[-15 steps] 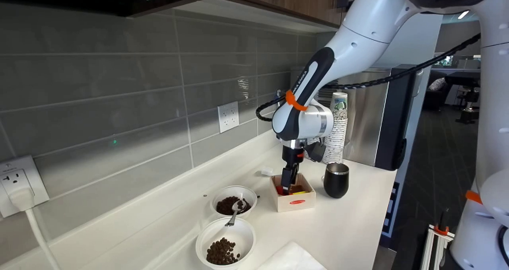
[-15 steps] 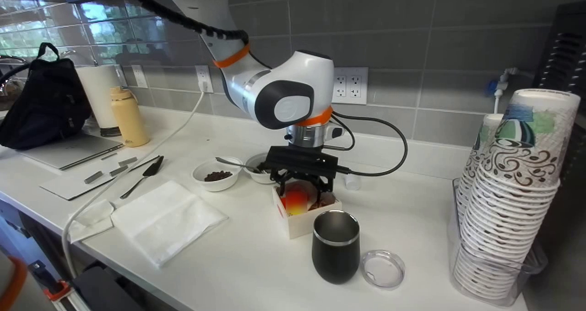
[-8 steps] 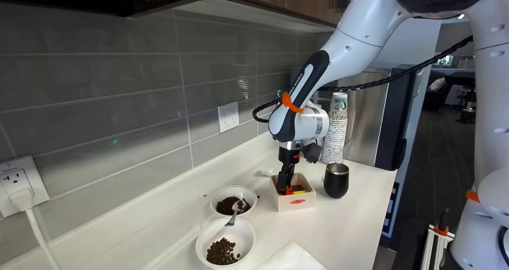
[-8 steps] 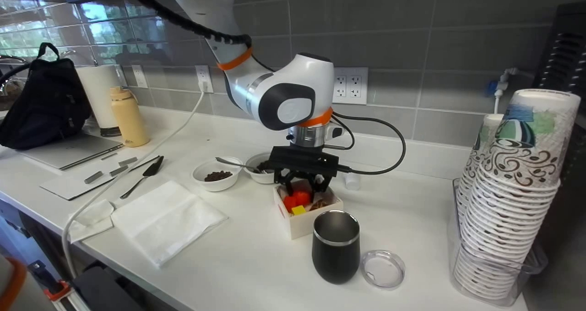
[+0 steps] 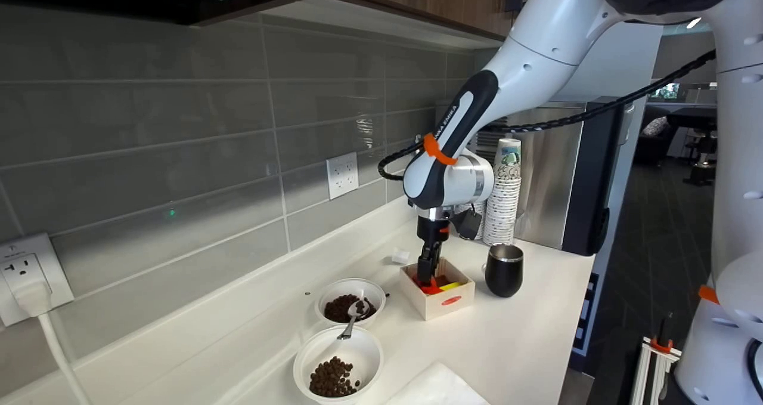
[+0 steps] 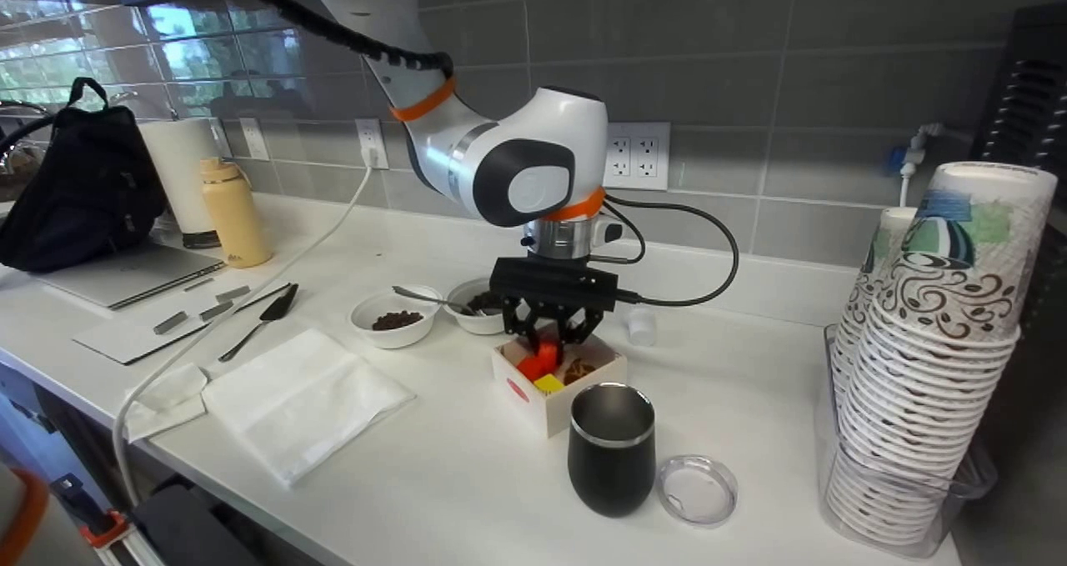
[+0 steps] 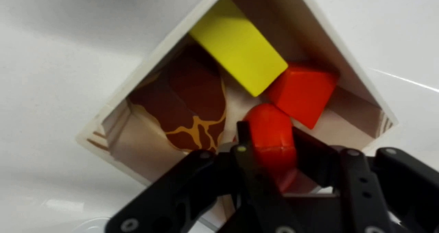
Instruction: Pick up the red object from the box and put it on the table
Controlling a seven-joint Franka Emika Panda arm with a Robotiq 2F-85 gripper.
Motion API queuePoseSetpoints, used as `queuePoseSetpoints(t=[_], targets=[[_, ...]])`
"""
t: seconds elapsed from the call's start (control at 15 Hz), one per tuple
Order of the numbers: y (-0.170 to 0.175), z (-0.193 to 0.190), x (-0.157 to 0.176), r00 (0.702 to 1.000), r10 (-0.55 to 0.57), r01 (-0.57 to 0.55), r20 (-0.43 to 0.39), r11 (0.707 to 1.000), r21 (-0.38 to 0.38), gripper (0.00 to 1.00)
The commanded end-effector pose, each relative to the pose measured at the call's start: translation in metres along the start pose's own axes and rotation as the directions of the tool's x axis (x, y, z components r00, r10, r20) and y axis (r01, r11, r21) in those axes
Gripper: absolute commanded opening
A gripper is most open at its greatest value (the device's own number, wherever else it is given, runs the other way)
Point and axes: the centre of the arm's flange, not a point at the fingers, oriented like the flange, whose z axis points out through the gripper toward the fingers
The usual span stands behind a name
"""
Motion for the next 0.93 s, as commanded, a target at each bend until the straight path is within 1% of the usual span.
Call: queuePoseSetpoints(t=[0.0,0.2,0.4,0.6,0.87], targets=[[-0.007,-0.035,-0.014,1.0,0.018,-0.018,0.02,0.999,-0.03,0.08],[-0.006,-0.055,-0.02,0.999,0.037,-0.038,-0.004,0.997,-0.074,0.08],[-0.006,-0.069,-0.03,0.999,0.052,-0.053,-0.014,0.995,-0.082,0.08],[-0.016,-0.08,-0.051,0.999,0.054,-0.054,0.004,0.996,-0.075,0.08],[-0.03,-0.095,-0.093,0.998,0.064,-0.061,0.027,0.995,-0.079,0.08]])
